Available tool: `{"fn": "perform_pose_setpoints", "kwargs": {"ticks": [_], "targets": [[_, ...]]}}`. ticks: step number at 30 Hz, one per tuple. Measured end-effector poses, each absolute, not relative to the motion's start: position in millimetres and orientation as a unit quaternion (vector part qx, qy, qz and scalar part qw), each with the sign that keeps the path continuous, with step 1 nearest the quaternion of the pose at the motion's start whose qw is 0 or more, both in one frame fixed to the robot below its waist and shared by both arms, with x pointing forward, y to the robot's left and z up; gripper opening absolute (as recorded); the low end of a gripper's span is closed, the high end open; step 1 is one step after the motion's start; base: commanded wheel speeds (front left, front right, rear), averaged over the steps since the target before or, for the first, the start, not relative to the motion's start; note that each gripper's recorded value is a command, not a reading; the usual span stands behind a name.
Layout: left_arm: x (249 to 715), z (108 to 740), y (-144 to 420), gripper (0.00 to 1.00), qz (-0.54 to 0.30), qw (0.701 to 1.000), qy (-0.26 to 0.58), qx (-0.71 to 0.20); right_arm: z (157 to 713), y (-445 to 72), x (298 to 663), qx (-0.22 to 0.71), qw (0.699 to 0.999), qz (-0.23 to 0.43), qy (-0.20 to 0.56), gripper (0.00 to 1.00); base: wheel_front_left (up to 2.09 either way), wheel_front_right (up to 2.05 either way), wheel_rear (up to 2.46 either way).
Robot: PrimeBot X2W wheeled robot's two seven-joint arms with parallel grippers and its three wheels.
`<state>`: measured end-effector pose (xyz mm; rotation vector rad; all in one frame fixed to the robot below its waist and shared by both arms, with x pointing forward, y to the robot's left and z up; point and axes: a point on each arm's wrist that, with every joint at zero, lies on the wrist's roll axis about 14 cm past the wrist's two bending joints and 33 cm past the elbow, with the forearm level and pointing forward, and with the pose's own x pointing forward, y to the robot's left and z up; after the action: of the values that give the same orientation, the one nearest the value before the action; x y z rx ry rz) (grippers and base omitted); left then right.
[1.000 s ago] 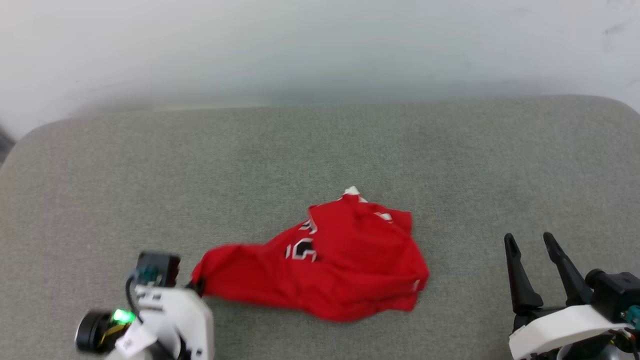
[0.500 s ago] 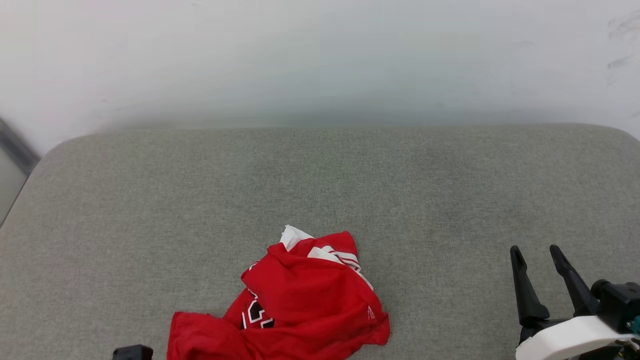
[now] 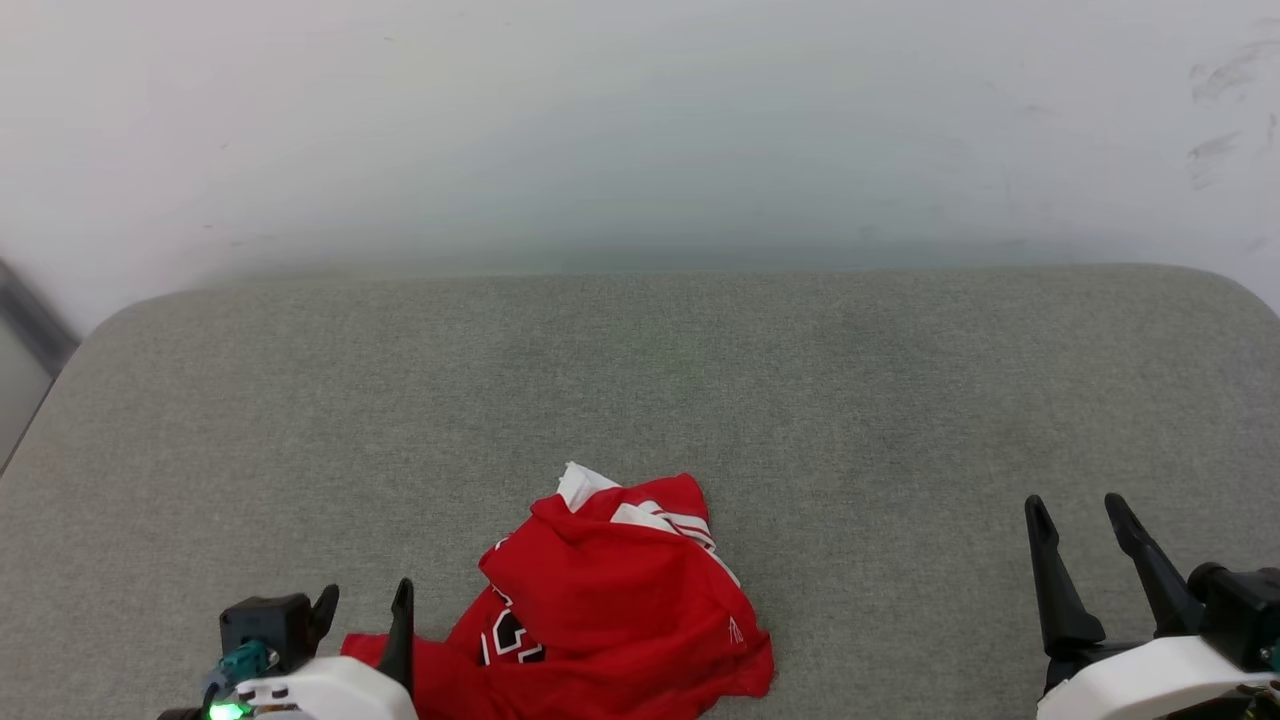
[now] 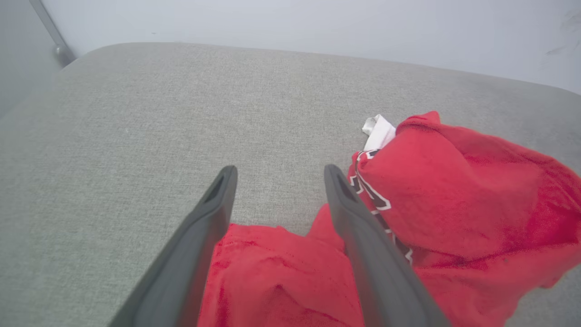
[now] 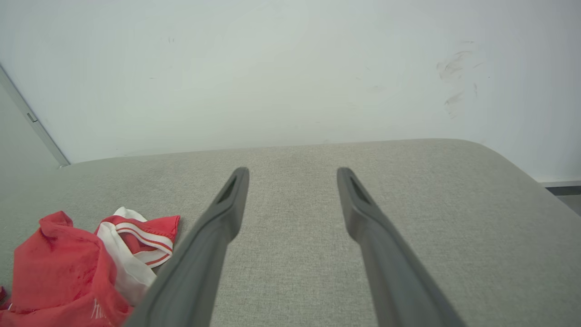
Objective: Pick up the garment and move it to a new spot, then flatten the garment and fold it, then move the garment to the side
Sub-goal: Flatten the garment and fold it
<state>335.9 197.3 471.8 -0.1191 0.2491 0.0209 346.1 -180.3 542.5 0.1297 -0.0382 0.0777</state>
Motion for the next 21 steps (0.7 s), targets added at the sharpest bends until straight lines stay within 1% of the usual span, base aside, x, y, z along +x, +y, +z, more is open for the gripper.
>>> {"fn": "perform_pose_setpoints", "kwargs": {"ticks": [3, 6, 9, 13, 21], "targets": [[344, 484, 187, 1.00, -0.009, 0.992, 0.107, -0.059, 544, -182, 346, 0.064, 0.997, 0.037, -0.021, 1.00, 0.00, 0.00, 0.00], [349, 486, 165, 1.00, -0.053, 0.989, 0.123, -0.070, 544, -182, 346, 0.064, 0.997, 0.036, -0.020, 1.00, 0.00, 0.00, 0.00], [355, 483, 146, 1.00, -0.098, 0.980, 0.158, -0.073, 542, -182, 348, 0.064, 0.997, 0.036, -0.017, 1.00, 0.00, 0.00, 0.00], [357, 473, 123, 1.00, -0.151, 0.961, 0.220, -0.076, 538, -181, 349, 0.065, 0.997, 0.037, -0.010, 1.00, 0.00, 0.00, 0.00], [365, 432, 121, 1.00, -0.172, 0.919, 0.349, -0.061, 526, -186, 357, 0.071, 0.997, 0.027, 0.005, 1.00, 0.00, 0.00, 0.00]]}}
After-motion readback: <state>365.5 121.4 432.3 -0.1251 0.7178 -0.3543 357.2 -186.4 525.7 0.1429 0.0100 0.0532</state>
